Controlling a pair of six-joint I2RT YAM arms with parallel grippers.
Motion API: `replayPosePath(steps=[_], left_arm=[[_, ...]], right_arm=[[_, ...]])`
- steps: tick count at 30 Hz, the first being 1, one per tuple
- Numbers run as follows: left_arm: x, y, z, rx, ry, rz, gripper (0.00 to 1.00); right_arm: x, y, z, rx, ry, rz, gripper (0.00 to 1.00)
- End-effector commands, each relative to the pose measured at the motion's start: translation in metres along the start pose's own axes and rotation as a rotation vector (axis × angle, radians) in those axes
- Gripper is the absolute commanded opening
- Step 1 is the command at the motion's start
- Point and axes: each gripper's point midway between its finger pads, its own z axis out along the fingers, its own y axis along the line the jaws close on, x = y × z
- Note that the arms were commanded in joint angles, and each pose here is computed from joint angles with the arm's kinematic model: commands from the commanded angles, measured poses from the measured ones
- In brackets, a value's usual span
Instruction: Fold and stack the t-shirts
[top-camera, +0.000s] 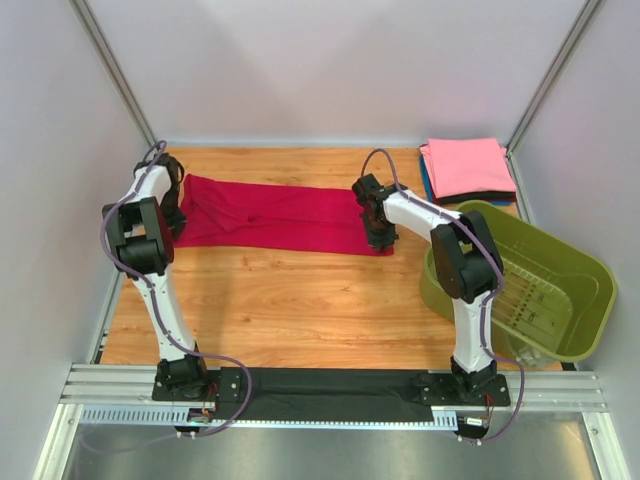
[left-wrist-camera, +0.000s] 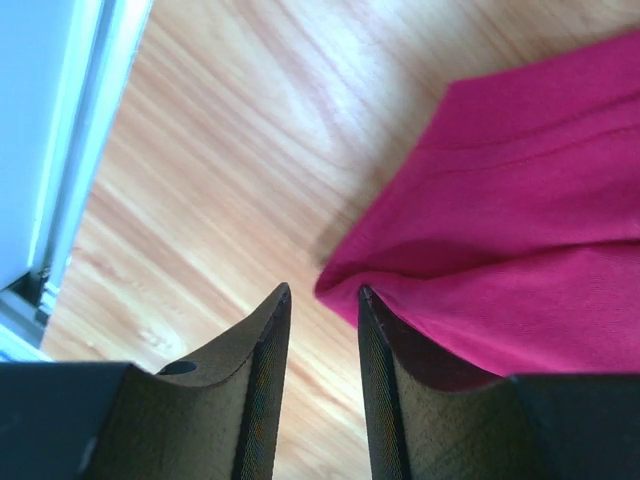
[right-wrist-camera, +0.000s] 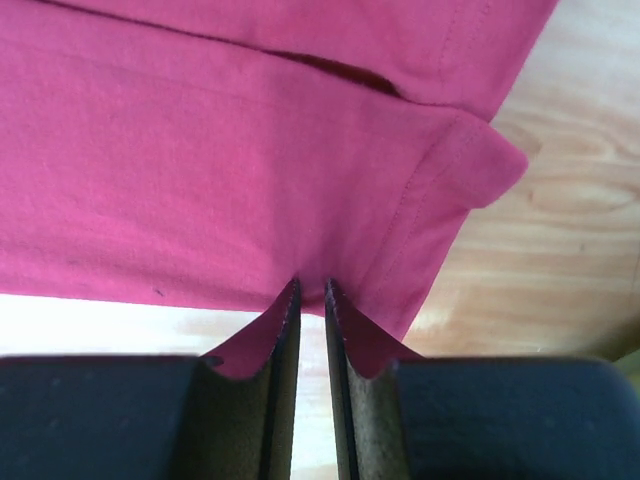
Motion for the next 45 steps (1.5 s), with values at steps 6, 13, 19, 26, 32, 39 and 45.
replayPosePath(steps=[6, 13, 19, 26, 32, 39, 45], left_arm=[[-0.019, 0.011, -0.059, 0.113, -0.097, 0.002, 0.43], [0.0, -0.081, -0.13, 0.74, -0.035, -0.124, 0.43], [0.026, -0.119, -0.12, 0.791, 0.073, -0.105, 0.43], [0.04, -0.125, -0.097, 0.757, 0.11, -0.183, 0.46], [0.048, -0.128, -0.083, 0.719, 0.145, -0.214, 0.45], [0.041, -0.115, -0.083, 0.646, 0.11, -0.173, 0.45], [0.031, -0.11, -0.095, 0.632, 0.061, -0.14, 0.46]], right_arm=[[0.019, 0.032, -0.034, -0.111, 0.025, 0.01, 0.2], [-0.015, 0.024, -0.076, -0.081, -0.063, -0.001, 0.24], [-0.037, 0.025, -0.099, -0.109, -0.116, -0.032, 0.24], [-0.034, 0.01, -0.094, -0.103, -0.12, 0.009, 0.24], [-0.019, -0.019, -0.044, -0.081, -0.048, 0.122, 0.22], [-0.003, -0.021, -0.007, -0.079, 0.041, 0.127, 0.2], [0.001, -0.034, -0.016, -0.021, 0.044, 0.127, 0.19]])
